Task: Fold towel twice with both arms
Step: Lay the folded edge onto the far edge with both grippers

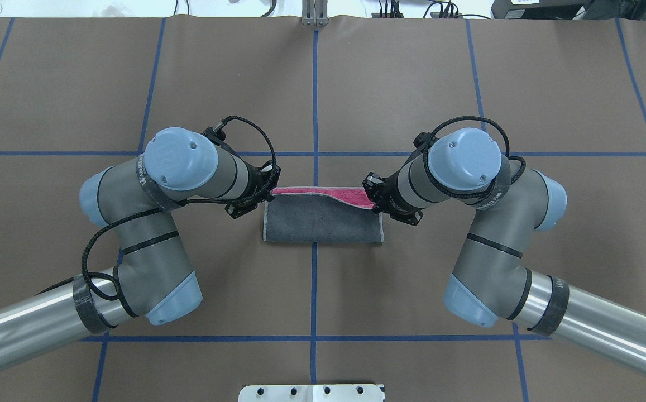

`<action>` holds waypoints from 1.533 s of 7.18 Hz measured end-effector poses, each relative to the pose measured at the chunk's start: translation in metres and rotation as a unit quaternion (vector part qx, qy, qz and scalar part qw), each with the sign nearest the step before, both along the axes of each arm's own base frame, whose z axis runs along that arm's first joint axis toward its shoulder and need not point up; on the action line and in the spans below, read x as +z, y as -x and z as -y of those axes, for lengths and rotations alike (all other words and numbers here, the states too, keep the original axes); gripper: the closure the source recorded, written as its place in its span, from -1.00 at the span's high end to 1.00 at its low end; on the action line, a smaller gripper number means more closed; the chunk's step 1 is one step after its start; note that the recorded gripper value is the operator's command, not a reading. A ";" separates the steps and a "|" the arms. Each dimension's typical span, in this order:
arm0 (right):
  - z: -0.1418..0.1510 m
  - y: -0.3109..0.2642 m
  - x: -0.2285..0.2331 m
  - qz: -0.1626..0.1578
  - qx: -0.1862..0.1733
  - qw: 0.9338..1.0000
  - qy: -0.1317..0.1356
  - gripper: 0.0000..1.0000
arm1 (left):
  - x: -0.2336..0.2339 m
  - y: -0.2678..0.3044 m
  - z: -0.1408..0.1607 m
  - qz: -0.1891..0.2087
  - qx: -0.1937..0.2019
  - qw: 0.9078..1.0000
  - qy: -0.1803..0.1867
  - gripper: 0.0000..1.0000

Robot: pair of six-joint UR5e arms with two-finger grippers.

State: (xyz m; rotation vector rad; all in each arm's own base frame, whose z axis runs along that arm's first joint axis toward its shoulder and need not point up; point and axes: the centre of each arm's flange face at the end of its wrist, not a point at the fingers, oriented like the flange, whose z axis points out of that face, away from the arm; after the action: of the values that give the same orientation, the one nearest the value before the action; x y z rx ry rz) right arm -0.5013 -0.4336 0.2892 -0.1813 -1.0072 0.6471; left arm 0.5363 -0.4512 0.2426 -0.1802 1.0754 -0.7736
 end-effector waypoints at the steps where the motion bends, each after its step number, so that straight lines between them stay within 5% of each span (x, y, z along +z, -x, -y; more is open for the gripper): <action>1: 0.004 0.000 0.001 -0.001 0.002 1.000 0.000 -1.00 | 0.001 0.000 0.003 0.001 -0.002 1.000 0.000 -1.00; 11: 0.026 0.009 0.005 -0.013 0.010 1.000 0.004 -1.00 | 0.010 -0.013 0.017 0.010 -0.004 1.000 0.003 -1.00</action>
State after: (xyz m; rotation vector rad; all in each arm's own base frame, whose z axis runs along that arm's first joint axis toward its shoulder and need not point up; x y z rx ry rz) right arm -0.5099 -0.4593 0.2942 -0.1695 -0.9828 0.6690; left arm 0.5488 -0.4680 0.2531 -0.1732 1.0560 -0.7842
